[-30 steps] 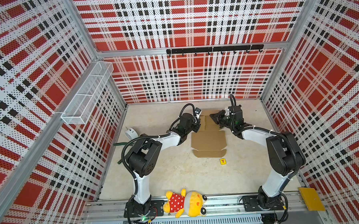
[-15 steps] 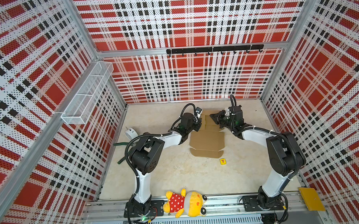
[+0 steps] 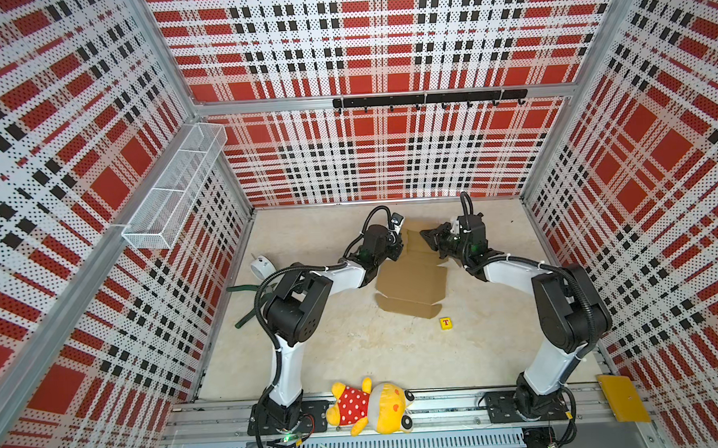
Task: Fold the paper box
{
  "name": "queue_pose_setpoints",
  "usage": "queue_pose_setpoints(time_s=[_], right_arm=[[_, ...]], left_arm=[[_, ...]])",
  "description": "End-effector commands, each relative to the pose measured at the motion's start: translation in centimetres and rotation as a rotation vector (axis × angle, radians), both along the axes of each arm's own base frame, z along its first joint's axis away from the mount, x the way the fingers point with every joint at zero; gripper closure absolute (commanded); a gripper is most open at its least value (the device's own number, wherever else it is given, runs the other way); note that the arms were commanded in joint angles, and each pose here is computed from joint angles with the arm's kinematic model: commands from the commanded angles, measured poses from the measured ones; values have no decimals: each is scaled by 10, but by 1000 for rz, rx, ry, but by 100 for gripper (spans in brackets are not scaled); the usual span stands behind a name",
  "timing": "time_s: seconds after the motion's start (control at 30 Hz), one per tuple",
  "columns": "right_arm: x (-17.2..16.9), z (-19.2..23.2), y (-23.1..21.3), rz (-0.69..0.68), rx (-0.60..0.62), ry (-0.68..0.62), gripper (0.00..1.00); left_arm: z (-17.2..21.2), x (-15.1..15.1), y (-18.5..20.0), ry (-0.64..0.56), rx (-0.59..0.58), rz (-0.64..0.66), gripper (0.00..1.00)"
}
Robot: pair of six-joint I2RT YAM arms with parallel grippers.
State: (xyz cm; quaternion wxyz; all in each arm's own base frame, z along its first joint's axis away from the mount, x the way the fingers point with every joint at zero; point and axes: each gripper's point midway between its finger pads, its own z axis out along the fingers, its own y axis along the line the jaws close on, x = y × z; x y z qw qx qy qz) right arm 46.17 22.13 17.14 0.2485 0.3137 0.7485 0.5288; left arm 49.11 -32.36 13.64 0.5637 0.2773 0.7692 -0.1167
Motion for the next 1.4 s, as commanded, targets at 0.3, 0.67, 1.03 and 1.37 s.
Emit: queue_pose_setpoints(time_s=[0.3, 0.67, 1.03, 1.37], right_arm=[[-23, 32, 25, 108, 53, -45, 82], [-86, 70, 42, 185, 26, -104, 65], [-113, 118, 1, 168, -301, -232, 50], [-32, 106, 25, 312, -408, -316, 27]], left_arm=[[31, -11, -22, -63, -36, -92, 91], [48, -19, 7, -52, -45, -104, 88], [50, -46, 40, 46, -105, -241, 89], [53, -67, 86, 14, -121, -346, 89]])
